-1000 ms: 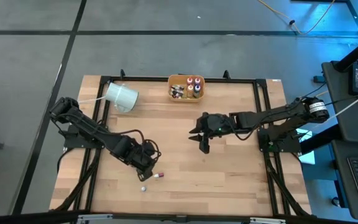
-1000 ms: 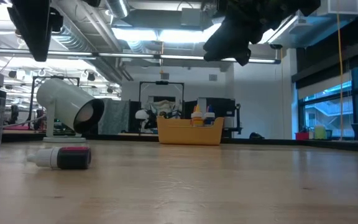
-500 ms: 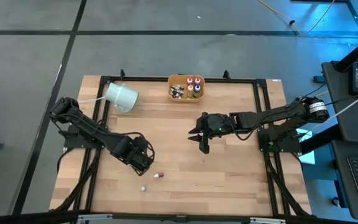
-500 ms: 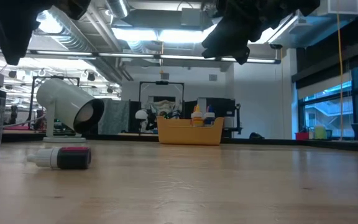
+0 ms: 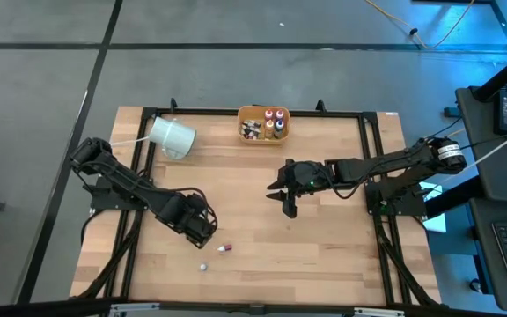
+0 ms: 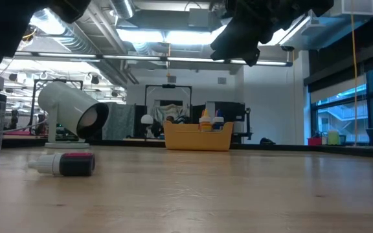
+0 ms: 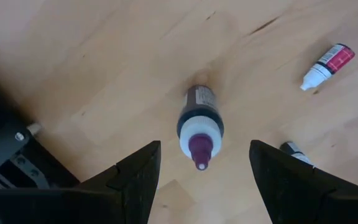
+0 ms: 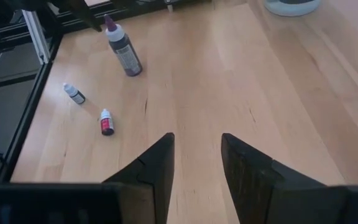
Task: Pick & Place food coloring
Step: Move the violet food coloring bottle to the top center of the table
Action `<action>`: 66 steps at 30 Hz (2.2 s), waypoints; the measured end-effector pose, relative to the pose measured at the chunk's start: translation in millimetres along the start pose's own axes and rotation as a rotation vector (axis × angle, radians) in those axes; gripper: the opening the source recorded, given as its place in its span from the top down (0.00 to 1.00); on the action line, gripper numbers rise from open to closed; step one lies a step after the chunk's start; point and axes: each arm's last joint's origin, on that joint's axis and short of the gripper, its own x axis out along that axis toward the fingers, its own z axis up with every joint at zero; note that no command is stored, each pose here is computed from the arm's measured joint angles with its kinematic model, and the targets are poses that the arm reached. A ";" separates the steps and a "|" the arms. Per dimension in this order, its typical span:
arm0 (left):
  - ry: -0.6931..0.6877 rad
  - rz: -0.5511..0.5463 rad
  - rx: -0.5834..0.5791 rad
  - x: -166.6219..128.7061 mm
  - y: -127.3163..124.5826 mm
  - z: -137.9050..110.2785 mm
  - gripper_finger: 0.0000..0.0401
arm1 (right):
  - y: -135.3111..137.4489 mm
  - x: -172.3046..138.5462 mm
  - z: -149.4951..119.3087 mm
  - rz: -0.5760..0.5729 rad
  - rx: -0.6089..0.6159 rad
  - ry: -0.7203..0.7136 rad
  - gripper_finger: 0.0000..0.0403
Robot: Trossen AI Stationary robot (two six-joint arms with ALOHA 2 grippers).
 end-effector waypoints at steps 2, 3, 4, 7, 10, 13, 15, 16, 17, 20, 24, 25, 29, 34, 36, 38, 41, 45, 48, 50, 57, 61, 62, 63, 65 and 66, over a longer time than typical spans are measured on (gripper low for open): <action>0.007 0.013 -0.001 3.6 -2.0 0.0 0.40 | 0.0 0.0 0.0 0.000 -0.001 0.000 0.67; 0.013 0.023 -0.001 6.3 -3.4 -0.2 0.40 | 0.0 0.1 -0.1 0.000 -0.001 0.001 0.67; 0.025 0.031 0.000 9.1 -5.1 -0.4 0.40 | 0.0 0.1 -0.1 0.000 -0.001 0.001 0.67; 0.057 0.070 0.025 20.7 -11.1 -0.7 0.40 | 0.0 0.1 -0.1 0.000 -0.006 0.000 0.67; 0.062 0.100 0.025 29.0 -14.9 -0.4 0.40 | -0.1 0.1 -0.1 -0.001 -0.024 0.001 0.67; 0.064 0.113 0.025 33.6 -17.2 -0.2 0.40 | -0.1 0.1 -0.1 -0.001 -0.027 0.001 0.67; 0.063 0.104 0.024 33.4 -17.7 -0.1 0.40 | -0.2 0.1 0.0 -0.001 -0.027 0.001 0.67; 0.063 0.096 0.025 33.2 -18.4 -0.1 0.40 | -0.2 0.1 0.0 -0.001 -0.027 0.001 0.67; 0.062 0.092 0.025 32.8 -18.3 -0.1 0.41 | -0.2 0.1 0.0 -0.001 -0.027 0.001 0.67; 0.066 0.088 0.025 31.7 -18.0 -0.2 0.44 | -0.2 0.1 0.0 -0.001 -0.027 0.001 0.67; 0.066 0.089 0.024 31.7 -17.9 -0.2 0.52 | -0.3 0.1 -0.1 -0.001 -0.028 0.001 0.67; 0.066 0.090 0.024 31.7 -17.8 -0.3 0.54 | -0.3 0.1 -0.1 -0.001 -0.030 0.001 0.67; 0.066 0.092 0.025 31.7 -17.7 -0.3 0.62 | -0.3 0.1 -0.2 -0.002 -0.045 0.002 0.67; 0.059 0.092 0.046 31.7 -17.6 0.0 0.70 | -0.5 0.1 -0.7 -0.003 -0.052 0.008 0.67; 0.055 0.090 0.070 31.6 -17.8 0.5 0.72 | -0.6 0.1 -0.8 -0.003 -0.052 0.009 0.67; 0.050 0.081 0.093 29.4 -17.9 2.4 0.72 | -0.6 -0.1 -0.7 -0.003 -0.052 0.009 0.67; 0.002 0.035 0.114 15.3 -19.4 10.3 0.72 | 0.1 -7.6 2.9 0.002 -0.052 -0.013 0.67; -0.096 -0.042 0.171 -10.5 -22.7 31.0 0.71 | 0.7 -32.5 12.6 0.013 -0.056 -0.067 0.67; -0.164 -0.097 0.239 -31.2 -24.6 54.5 0.71 | -2.0 -55.6 19.9 0.006 -0.066 -0.115 0.67; -0.224 -0.128 0.305 -42.4 -24.5 72.5 0.72 | -4.7 -69.7 24.0 0.003 -0.055 -0.148 0.67; -0.392 -0.200 0.457 -70.6 -10.6 138.4 0.72 | -10.1 -101.8 27.3 -0.012 -0.025 -0.192 0.67; -0.462 -0.233 0.533 -80.1 -2.2 172.7 0.72 | -14.0 -108.2 24.4 -0.101 0.012 -0.184 0.67; -0.472 -0.229 0.550 -82.1 -0.7 180.9 0.72 | -15.0 -108.5 23.5 -0.128 0.020 -0.180 0.67; -0.483 -0.227 0.571 -84.2 -0.4 189.3 0.72 | -16.1 -108.4 22.4 -0.156 0.024 -0.173 0.67; -0.500 -0.200 0.619 -85.8 -0.6 204.6 0.72 | -17.8 -108.4 21.0 -0.205 0.030 -0.168 0.67; -0.498 -0.182 0.645 -85.4 -1.1 212.0 0.72 | -18.3 -108.4 20.9 -0.221 0.031 -0.170 0.67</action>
